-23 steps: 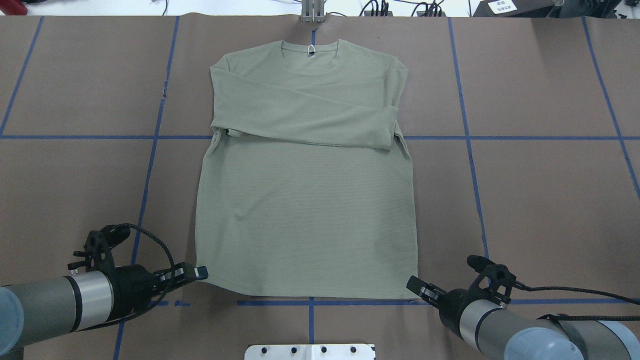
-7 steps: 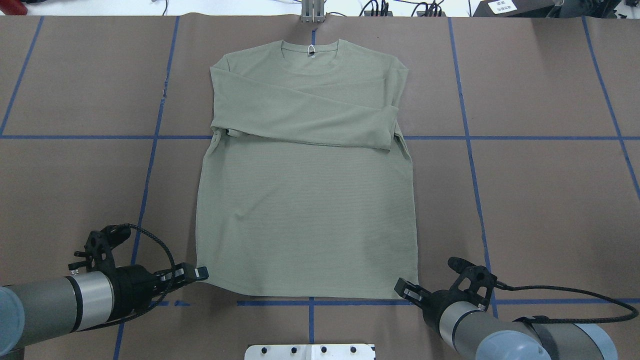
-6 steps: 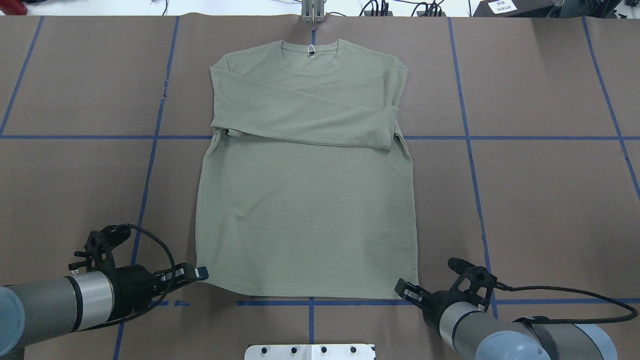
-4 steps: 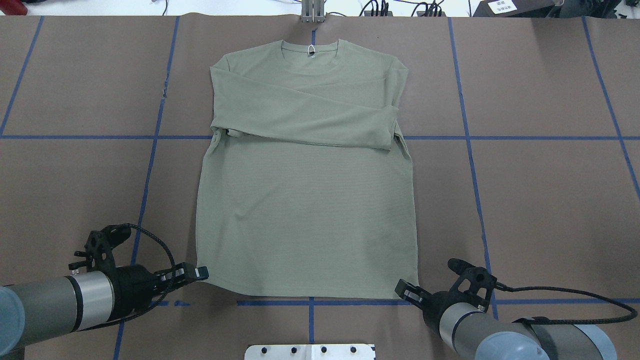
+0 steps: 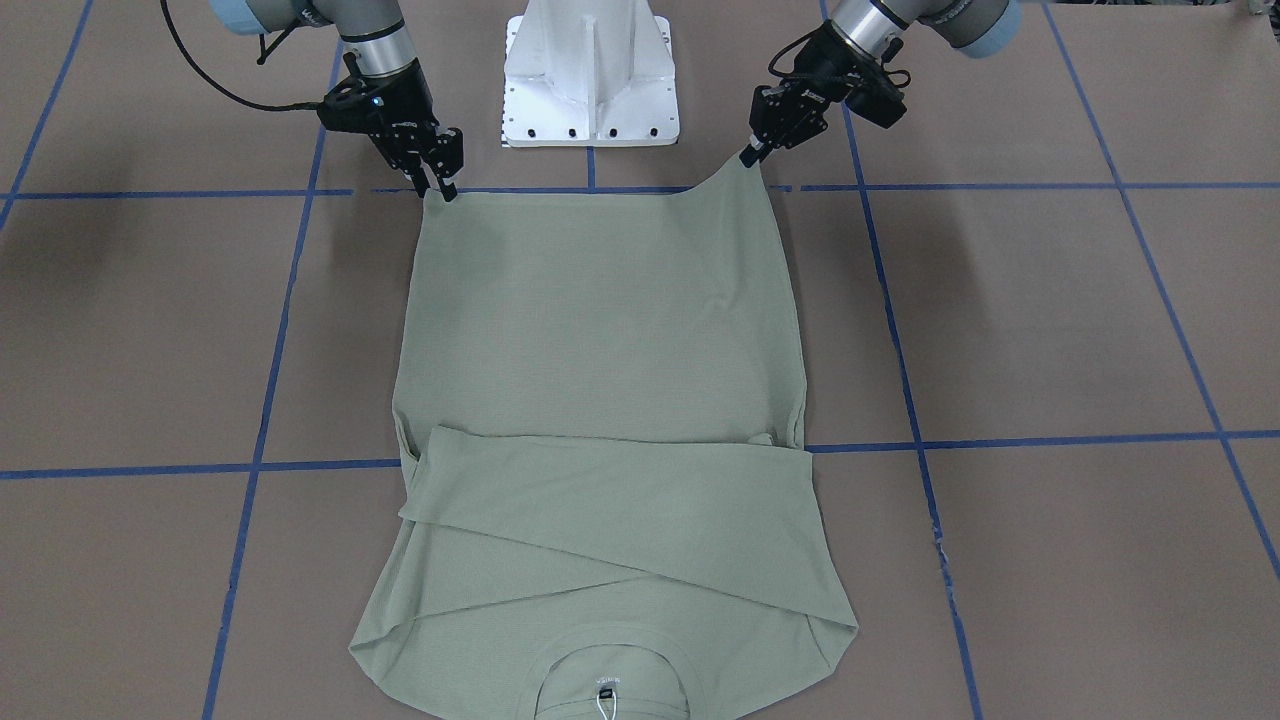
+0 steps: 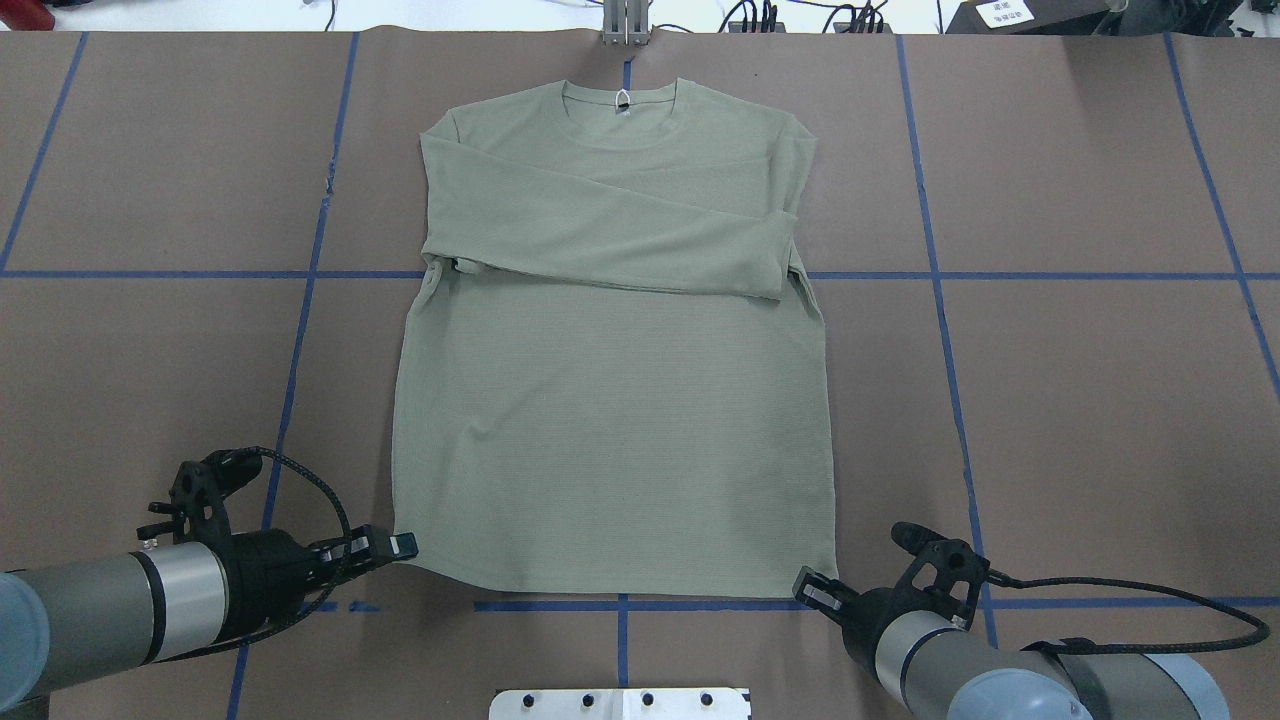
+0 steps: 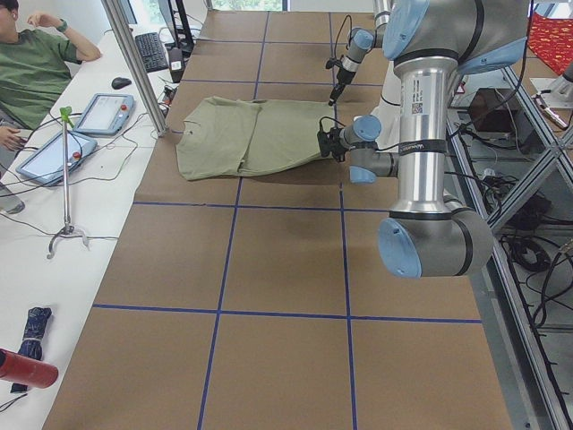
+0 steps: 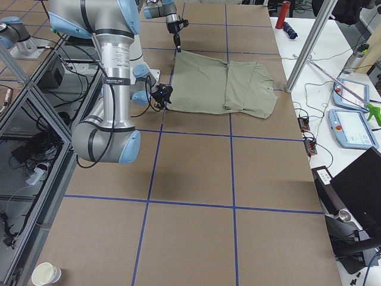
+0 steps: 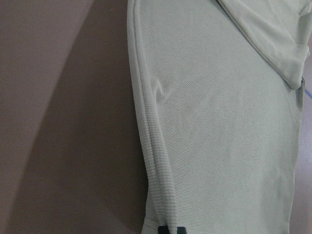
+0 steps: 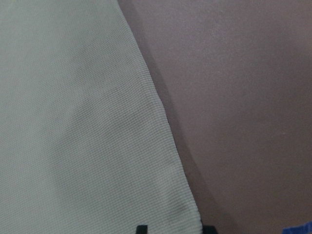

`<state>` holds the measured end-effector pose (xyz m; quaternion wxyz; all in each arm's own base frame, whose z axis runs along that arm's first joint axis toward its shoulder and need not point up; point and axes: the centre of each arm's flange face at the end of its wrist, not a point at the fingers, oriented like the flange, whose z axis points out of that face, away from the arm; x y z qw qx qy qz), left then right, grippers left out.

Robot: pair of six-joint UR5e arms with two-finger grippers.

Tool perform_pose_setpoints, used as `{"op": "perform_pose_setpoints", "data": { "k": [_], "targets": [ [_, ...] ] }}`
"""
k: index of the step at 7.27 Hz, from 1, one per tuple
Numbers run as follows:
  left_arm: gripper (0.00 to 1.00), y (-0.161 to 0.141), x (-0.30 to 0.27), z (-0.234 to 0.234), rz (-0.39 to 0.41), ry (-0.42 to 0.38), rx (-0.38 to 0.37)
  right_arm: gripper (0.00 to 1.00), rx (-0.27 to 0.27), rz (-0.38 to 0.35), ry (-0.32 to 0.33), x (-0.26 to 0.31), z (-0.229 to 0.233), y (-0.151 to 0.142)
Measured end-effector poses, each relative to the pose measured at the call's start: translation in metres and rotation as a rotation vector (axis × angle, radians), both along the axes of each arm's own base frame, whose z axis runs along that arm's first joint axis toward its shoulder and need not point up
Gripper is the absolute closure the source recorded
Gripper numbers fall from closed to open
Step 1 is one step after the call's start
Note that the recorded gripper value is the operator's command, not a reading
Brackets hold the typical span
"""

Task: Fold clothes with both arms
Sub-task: 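Position both grippers at the hem corners nearest the robot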

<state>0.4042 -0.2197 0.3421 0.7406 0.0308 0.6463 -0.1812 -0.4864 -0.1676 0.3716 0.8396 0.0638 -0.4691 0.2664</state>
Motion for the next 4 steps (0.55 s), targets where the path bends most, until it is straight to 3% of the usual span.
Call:
{"op": "perform_pose_setpoints", "data": {
  "k": [2,4],
  "targets": [
    [1.0,0.0,0.0,-0.001,0.0,0.002,0.0,1.0,0.004,0.005,-0.001,0.003,-0.003,-0.005],
    [1.0,0.002,-0.004,-0.005,0.011,0.004,0.001,1.0,0.027,-0.03,0.057,0.025,-0.029,-0.013]
  ]
}}
